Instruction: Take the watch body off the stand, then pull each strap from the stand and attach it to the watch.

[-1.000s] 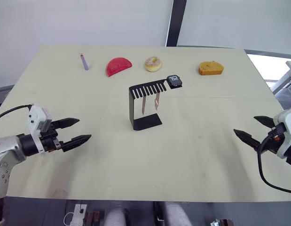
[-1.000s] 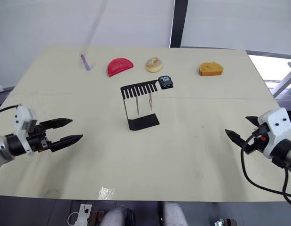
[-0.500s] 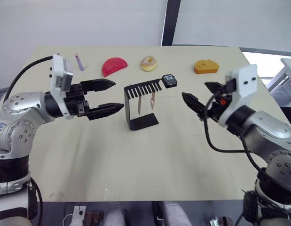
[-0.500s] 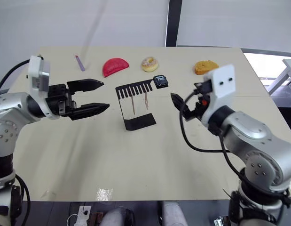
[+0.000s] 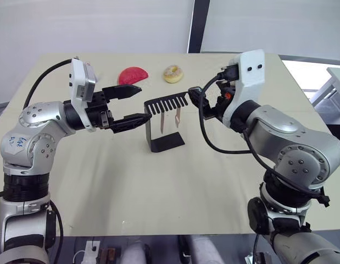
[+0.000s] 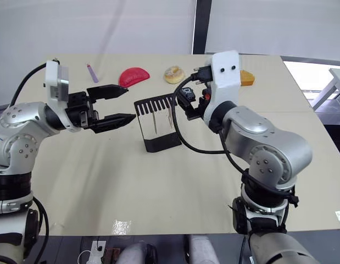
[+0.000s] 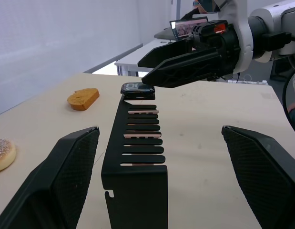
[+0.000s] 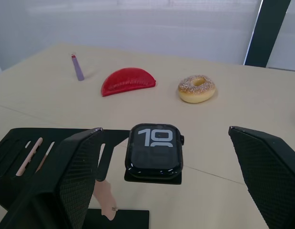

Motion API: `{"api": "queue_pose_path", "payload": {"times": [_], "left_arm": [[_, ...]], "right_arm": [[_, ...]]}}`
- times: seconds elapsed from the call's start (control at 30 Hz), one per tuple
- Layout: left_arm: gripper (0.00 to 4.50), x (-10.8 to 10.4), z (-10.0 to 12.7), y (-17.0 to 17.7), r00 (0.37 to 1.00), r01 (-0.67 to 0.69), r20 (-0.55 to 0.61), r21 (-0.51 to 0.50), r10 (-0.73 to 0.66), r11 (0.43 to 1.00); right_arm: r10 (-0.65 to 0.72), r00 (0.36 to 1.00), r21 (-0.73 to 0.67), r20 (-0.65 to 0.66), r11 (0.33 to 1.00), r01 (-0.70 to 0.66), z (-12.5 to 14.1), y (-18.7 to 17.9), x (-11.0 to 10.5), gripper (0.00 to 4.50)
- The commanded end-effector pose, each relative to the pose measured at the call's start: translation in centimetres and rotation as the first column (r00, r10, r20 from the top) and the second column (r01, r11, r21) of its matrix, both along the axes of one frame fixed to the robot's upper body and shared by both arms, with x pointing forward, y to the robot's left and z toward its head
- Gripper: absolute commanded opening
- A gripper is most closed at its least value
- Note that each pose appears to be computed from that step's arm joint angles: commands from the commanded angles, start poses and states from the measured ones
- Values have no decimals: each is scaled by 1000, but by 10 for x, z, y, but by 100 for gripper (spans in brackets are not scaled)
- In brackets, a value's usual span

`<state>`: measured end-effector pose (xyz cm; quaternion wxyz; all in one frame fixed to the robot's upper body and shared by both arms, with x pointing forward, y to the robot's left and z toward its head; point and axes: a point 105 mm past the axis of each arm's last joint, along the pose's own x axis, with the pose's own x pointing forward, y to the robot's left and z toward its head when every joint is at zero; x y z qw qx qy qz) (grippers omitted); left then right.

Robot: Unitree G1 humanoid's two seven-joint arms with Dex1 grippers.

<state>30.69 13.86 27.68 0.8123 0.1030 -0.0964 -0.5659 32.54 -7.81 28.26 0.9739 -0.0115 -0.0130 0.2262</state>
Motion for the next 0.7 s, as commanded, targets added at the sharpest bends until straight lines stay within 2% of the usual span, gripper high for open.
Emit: {"api": "queue_pose_path", "payload": {"times": [0.03,0.23,0.3,0.7], "left_arm": [[444,-3,9,1,999,3,49,7,-3,1000],[444,-4,7,3,999,-8,51,17,8,1000],[450,-5,6,3,999,-8,51,19,7,1000],[450,-5,8,2,999,-8,54,17,7,1000]], "right_arm": [[-13,999,9,32,1000,13,8,4,0,450],[-1,1000,30,20,1000,0,6,12,-1,450],[3,1000,31,20,1000,-4,6,13,-1,395],[-8,1000,23,13,1000,8,4,12,1,395]]}}
